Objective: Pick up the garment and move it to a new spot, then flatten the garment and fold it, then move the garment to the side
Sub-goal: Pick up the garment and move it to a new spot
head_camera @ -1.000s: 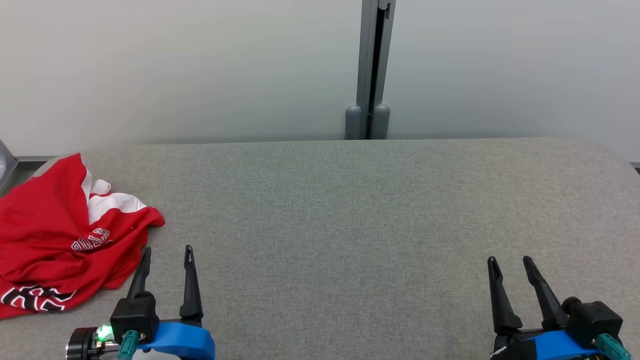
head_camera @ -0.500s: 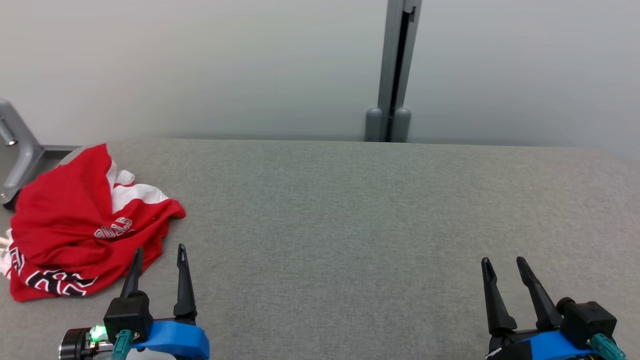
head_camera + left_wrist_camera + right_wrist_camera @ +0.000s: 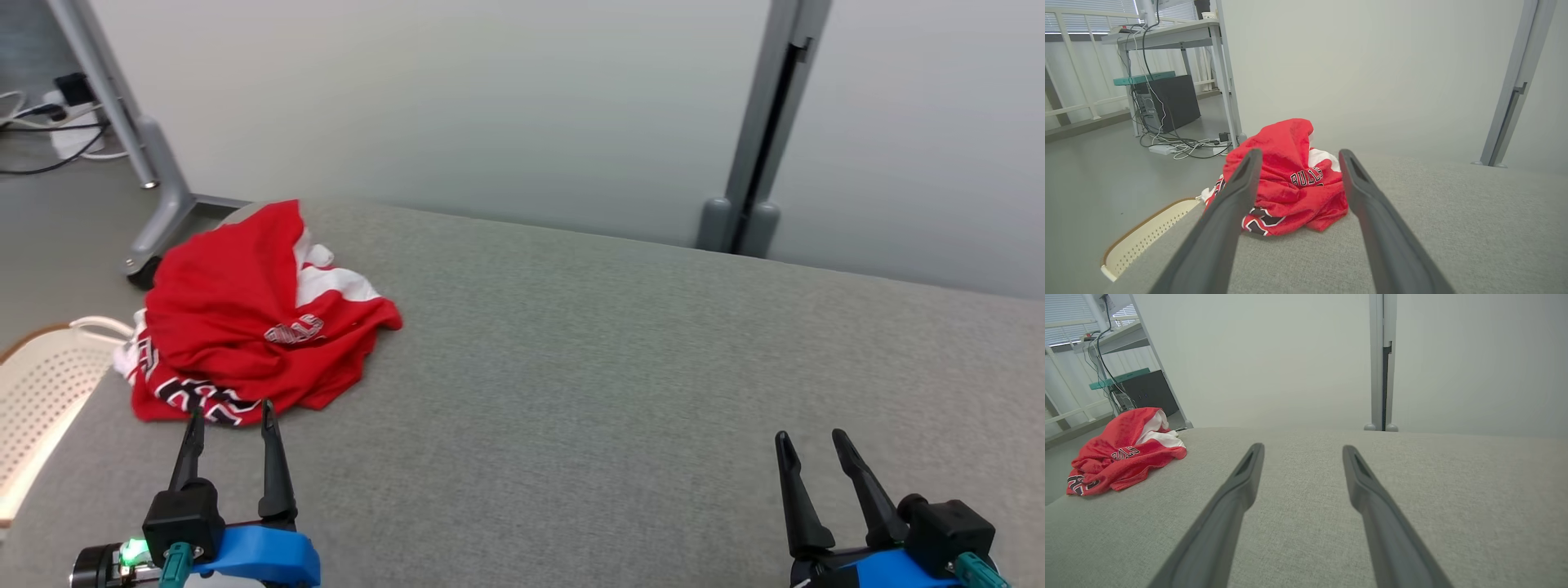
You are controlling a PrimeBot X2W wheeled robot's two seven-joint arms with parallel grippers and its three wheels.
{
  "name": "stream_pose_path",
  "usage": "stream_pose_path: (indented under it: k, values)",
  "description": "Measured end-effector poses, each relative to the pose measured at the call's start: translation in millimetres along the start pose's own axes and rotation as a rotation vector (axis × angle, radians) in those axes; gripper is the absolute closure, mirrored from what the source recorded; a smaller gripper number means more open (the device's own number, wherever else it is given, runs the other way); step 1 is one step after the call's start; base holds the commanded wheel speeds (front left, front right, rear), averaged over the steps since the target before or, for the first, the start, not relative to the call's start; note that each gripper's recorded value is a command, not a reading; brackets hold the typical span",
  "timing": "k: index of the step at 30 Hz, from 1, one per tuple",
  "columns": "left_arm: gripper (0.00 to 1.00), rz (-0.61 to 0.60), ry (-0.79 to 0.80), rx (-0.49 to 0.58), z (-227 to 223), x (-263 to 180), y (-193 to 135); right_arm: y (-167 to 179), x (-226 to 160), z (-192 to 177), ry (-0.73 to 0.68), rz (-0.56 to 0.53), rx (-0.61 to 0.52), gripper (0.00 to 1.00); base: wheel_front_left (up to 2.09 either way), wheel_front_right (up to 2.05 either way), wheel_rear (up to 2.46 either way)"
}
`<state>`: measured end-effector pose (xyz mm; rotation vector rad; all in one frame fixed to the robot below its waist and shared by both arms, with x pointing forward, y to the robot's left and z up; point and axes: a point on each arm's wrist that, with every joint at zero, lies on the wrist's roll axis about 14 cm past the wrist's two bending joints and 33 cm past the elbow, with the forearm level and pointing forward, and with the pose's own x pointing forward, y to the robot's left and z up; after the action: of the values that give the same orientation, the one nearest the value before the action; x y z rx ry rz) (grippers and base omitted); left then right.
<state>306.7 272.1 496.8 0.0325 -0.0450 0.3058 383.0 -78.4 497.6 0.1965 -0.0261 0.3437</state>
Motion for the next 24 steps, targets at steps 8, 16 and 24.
stream_pose_path:
  k: [8, 16, 24]
  values:
    - [0.00, 0.114, 0.013, 0.004, -4, -21, 37, 31, 17, -9, 0.026, 0.099, 0.004, 0.00, 0.00, 0.00, 0.00]
    - [0.00, 0.219, 0.023, 0.022, -5, -41, 70, 58, 30, -21, 0.059, 0.182, 0.014, 0.00, 0.00, 0.00, 0.00]
    - [0.00, 0.248, 0.032, 0.025, -7, -46, 78, 65, 33, -25, 0.069, 0.205, 0.021, 0.00, 0.00, 0.00, 0.00]
